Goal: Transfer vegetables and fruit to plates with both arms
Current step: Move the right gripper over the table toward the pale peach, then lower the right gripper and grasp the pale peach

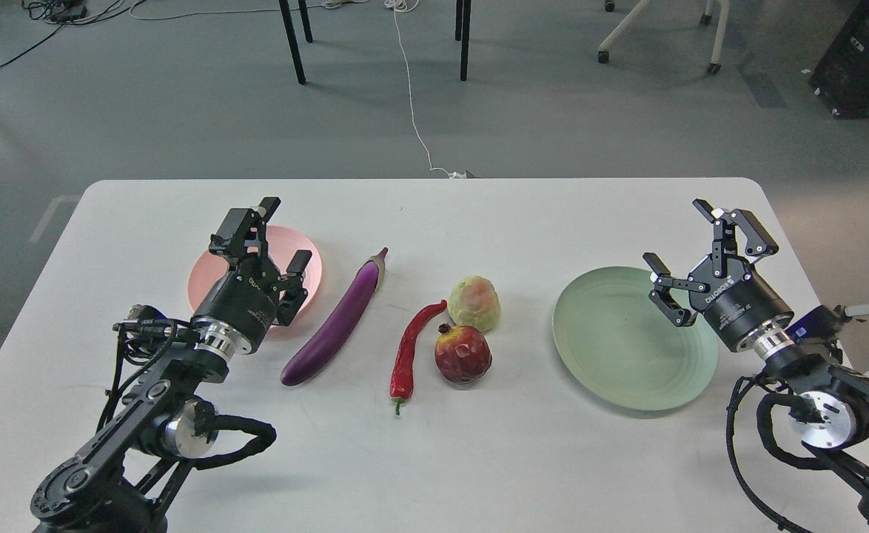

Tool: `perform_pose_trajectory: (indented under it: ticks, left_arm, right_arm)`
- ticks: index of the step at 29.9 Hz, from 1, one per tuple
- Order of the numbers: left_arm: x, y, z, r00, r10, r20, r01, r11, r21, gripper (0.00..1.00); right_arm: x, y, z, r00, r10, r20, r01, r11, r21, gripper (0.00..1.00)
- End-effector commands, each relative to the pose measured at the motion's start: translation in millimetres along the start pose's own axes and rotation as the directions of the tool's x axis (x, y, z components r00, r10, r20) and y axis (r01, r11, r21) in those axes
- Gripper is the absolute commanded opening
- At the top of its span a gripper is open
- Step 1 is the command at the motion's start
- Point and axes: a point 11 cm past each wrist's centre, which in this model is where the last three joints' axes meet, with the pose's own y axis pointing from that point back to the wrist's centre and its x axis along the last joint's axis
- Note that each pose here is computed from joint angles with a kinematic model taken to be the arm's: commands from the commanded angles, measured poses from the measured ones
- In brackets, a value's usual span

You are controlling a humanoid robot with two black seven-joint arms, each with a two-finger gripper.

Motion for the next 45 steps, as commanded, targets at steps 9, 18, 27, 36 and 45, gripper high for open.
perform_pose_trajectory:
  ticks: [9,18,27,36,45]
  left_arm:
    - [-9.9,1.3,1.3,0.998,-0.046,0.050,0.047,0.999,-0.011,0.98]
    - [-12.8,8.0,12.3,0.996,-0.063,0.058,0.066,0.996,-0.059,0.98]
    - [-15.3,10.1,17.6,0.995,-0.078,0.067,0.082,0.994,-0.068,0.98]
    - [-15.7,20.4,15.3,0.995,-0.072,0.061,0.076,0.995,-0.066,0.98]
    - [-15.6,23.8,14.9,0.996,-0.069,0.061,0.073,0.995,-0.065,0.98]
  right_arm:
    - [-22.0,-24.4,-53.8,0.904,-0.208,-0.374,0.181,0.978,-0.106,0.99]
    - [-73.9,-70.3,-102.9,0.217,-0.598,-0.772,0.230,0.800,-0.554,0.99]
    - [-107.6,-100.8,-52.7,-0.384,-0.750,-0.538,0.030,0.572,-0.820,0.99]
    - [-129.4,-125.8,-9.5,-0.563,-0.696,-0.446,0.001,0.539,-0.842,0.99]
    - [-142.2,-136.0,13.5,-0.619,-0.688,-0.380,-0.030,0.504,-0.863,0.99]
